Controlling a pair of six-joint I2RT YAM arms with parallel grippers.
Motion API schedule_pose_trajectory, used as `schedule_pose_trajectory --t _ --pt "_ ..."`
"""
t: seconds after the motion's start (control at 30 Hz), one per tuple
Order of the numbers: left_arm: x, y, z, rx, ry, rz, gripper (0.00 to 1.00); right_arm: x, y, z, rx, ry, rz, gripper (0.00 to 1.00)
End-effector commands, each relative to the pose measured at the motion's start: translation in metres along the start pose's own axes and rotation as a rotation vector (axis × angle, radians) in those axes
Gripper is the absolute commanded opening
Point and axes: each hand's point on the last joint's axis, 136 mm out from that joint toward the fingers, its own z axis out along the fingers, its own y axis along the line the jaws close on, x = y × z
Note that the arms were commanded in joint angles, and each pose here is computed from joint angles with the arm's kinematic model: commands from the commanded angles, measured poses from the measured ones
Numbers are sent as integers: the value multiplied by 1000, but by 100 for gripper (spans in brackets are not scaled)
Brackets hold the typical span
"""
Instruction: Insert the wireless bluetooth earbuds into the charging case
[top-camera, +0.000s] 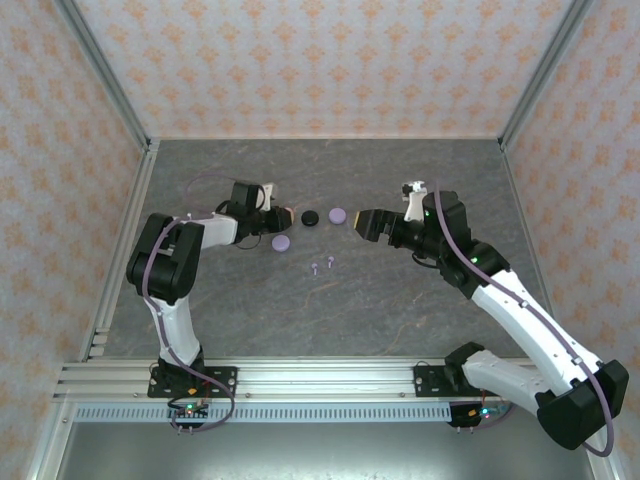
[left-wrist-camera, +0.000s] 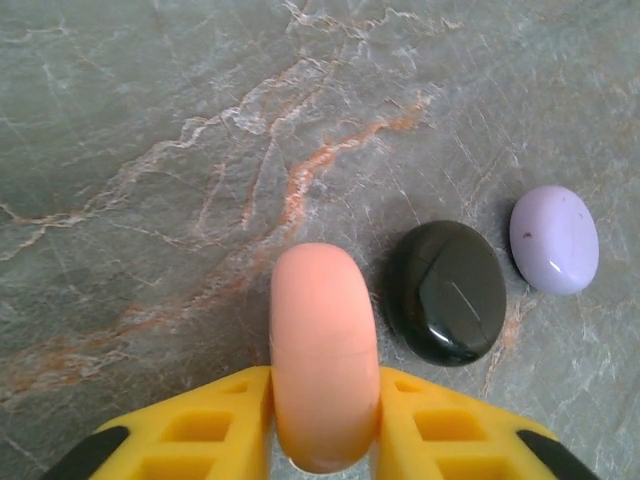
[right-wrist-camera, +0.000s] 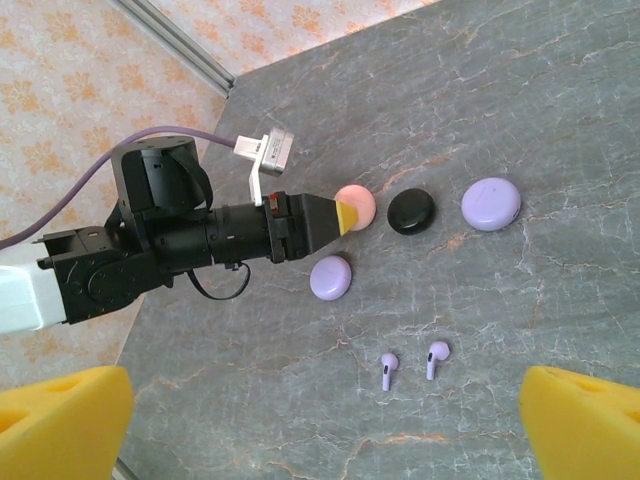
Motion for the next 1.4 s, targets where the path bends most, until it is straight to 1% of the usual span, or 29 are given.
schedule_pose_trajectory --t 0.0,0.13,0.2,0.23,0.27,0.33,0.4,0.57,0.73,0.87,1.0,1.17,1.27,1.37 --pt "6 11 5 -15 37 -26 34 -10 5 -5 -3 -22 -15 99" --pt "4 15 -1 -35 40 -3 45 -9 7 -1 -9 2 -44 99" --pt "-1 15 -8 -43 28 11 51 -7 -2 1 48 29 -66 100" --pt "0 18 -9 -49 31 8 54 -6 -4 2 64 47 -84 98" --pt "-10 13 -18 -43 2 18 56 -4 -6 6 78 67 -106 96" --pt "-18 14 -27 -39 -22 8 60 1 -7 14 99 106 -147 93" --pt "-26 12 -38 -22 -50 -5 62 8 -6 26 123 155 -213 91" --pt "-45 3 -75 8 -152 -29 67 28 -5 71 196 292 -394 90" --pt "-57 5 -122 -7 -271 -92 72 51 4 124 203 422 -552 89" --pt "-55 17 -158 -75 -341 -142 79 77 8 166 198 541 -694 89" --pt "-47 25 -184 -102 -396 -165 84 102 11 203 163 653 -796 89" --pt "-31 32 -199 -114 -423 -185 86 121 12 232 119 738 -864 88" --pt "-27 33 -204 -109 -448 -196 89 128 9 244 108 770 -887 88" --pt "-27 31 -207 -101 -455 -195 89 133 5 254 113 803 -912 88"
